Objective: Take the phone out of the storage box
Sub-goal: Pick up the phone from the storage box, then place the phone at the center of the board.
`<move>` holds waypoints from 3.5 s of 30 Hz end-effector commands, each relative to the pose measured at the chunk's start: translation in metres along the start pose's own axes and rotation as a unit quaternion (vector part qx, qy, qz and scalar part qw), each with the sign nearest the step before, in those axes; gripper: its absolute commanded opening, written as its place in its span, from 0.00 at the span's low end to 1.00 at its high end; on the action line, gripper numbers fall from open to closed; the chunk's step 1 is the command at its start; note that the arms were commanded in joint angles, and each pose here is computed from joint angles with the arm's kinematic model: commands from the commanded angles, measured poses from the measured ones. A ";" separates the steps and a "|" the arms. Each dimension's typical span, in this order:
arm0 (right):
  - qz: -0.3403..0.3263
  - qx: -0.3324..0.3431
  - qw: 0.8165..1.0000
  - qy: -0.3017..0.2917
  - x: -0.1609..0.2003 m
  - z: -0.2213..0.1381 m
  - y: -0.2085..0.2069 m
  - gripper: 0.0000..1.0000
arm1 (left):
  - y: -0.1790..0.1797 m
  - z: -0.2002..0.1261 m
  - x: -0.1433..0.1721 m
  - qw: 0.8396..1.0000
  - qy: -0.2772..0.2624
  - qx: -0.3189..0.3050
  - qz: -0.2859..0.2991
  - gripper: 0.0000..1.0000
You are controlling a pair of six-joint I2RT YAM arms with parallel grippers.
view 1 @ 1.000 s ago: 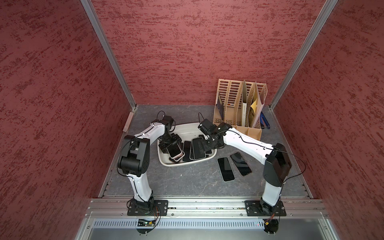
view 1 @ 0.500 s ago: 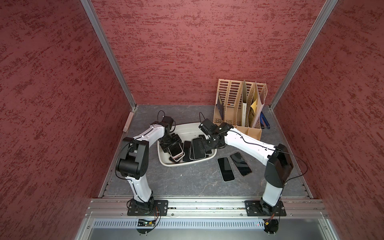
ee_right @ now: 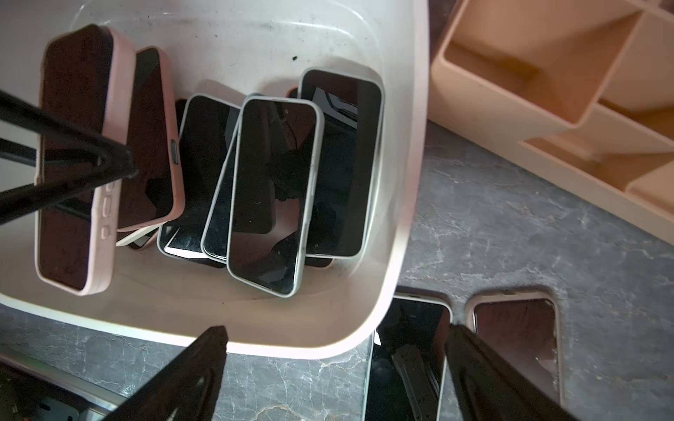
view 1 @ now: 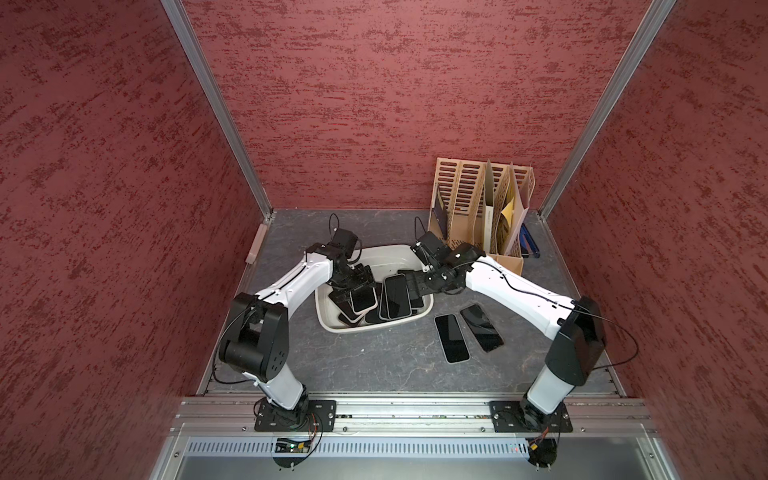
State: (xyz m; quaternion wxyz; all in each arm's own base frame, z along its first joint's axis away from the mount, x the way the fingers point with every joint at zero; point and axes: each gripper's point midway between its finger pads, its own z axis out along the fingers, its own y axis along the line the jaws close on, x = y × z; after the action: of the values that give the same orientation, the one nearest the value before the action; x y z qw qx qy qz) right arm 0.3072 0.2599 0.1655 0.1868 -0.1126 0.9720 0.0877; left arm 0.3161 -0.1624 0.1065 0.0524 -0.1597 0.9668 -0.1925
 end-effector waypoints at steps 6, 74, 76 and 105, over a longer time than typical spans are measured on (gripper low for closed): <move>0.073 -0.008 0.997 -0.036 0.008 -0.027 -0.018 0.98 | -0.024 -0.013 0.037 0.998 0.012 0.017 0.064 0.76; 0.089 -0.077 0.991 -0.057 0.072 -0.076 -0.067 0.98 | -0.054 0.103 0.188 0.990 0.001 -0.116 0.082 0.78; 0.088 -0.075 0.992 -0.057 0.074 -0.077 -0.068 0.98 | -0.060 0.113 0.188 0.987 0.009 -0.124 0.103 0.78; 0.088 -0.006 0.990 -0.112 0.058 -0.112 -0.095 0.98 | -0.101 0.095 0.181 0.987 0.007 -0.090 0.135 1.00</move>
State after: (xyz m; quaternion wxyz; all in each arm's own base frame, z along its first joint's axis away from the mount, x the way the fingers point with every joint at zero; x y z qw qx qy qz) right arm 0.2328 0.1418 0.2153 0.2564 -0.0200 0.9562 0.1400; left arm 0.1795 -0.3464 0.0274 0.0270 -0.0201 0.9966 -0.0756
